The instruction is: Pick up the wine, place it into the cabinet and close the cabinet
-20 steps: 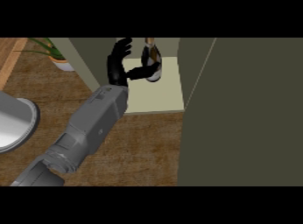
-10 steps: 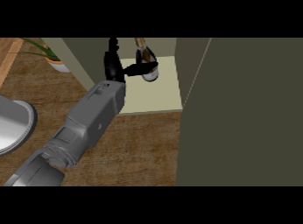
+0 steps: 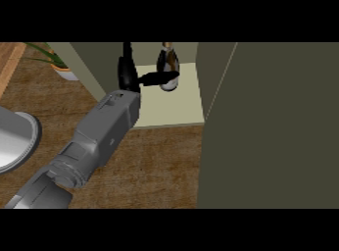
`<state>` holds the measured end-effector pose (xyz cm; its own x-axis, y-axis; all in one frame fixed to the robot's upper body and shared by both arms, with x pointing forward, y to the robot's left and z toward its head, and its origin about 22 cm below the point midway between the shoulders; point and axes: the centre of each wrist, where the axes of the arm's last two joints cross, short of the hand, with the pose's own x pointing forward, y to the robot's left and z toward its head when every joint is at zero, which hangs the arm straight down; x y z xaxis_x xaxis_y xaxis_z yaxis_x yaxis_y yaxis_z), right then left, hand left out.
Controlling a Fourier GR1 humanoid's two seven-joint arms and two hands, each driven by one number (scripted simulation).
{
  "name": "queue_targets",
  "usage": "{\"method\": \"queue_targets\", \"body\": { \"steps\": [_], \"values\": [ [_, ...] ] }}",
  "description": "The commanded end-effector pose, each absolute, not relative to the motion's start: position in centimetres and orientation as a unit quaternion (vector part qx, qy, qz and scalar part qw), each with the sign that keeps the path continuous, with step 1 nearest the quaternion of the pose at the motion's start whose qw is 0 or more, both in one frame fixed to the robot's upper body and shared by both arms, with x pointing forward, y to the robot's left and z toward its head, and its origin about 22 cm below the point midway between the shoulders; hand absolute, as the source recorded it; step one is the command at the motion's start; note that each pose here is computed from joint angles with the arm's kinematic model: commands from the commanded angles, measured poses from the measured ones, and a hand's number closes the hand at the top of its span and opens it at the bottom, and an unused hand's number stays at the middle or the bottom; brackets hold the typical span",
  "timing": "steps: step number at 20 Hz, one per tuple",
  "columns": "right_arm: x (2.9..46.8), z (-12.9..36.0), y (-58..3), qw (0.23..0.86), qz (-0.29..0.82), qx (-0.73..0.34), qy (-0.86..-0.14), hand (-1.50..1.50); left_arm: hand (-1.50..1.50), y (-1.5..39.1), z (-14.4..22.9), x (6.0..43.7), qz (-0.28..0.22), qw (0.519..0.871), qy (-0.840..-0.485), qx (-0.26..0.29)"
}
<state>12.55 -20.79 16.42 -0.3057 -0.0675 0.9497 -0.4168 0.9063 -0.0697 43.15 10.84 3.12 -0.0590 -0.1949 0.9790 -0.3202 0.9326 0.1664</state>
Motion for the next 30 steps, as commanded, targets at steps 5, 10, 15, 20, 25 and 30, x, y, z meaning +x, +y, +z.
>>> {"method": "queue_targets", "body": {
  "steps": [5, 10, 15, 20, 25, 30],
  "values": [
    [9.5, 19.2, -21.0, 0.542, 0.140, 0.183, -0.808, -1.50, -1.50, 11.6, 5.9, 44.5, 0.037, 0.624, -0.770, 0.130],
    [10.0, 18.4, -22.1, 0.553, 0.137, 0.164, -0.805, -1.50, -1.50, 10.4, 4.3, 43.3, 0.059, 0.606, -0.790, 0.068],
    [8.3, 19.5, -22.1, 0.551, 0.137, 0.167, -0.806, -1.50, -1.50, 10.7, 3.7, 42.6, 0.049, 0.590, -0.805, 0.036],
    [9.4, 18.8, -22.5, 0.551, 0.137, 0.157, -0.808, -1.50, -1.50, 8.6, 3.9, 41.3, 0.060, 0.590, -0.805, 0.000],
    [8.0, 19.6, -22.0, 0.555, 0.130, 0.155, -0.807, -1.50, -1.50, 9.9, 4.5, 40.5, 0.053, 0.588, -0.807, -0.019],
    [9.1, 19.1, -21.6, 0.557, 0.129, 0.157, -0.805, -1.50, -1.50, 7.1, 2.7, 36.2, 0.059, 0.586, -0.806, -0.054]
  ]
}}
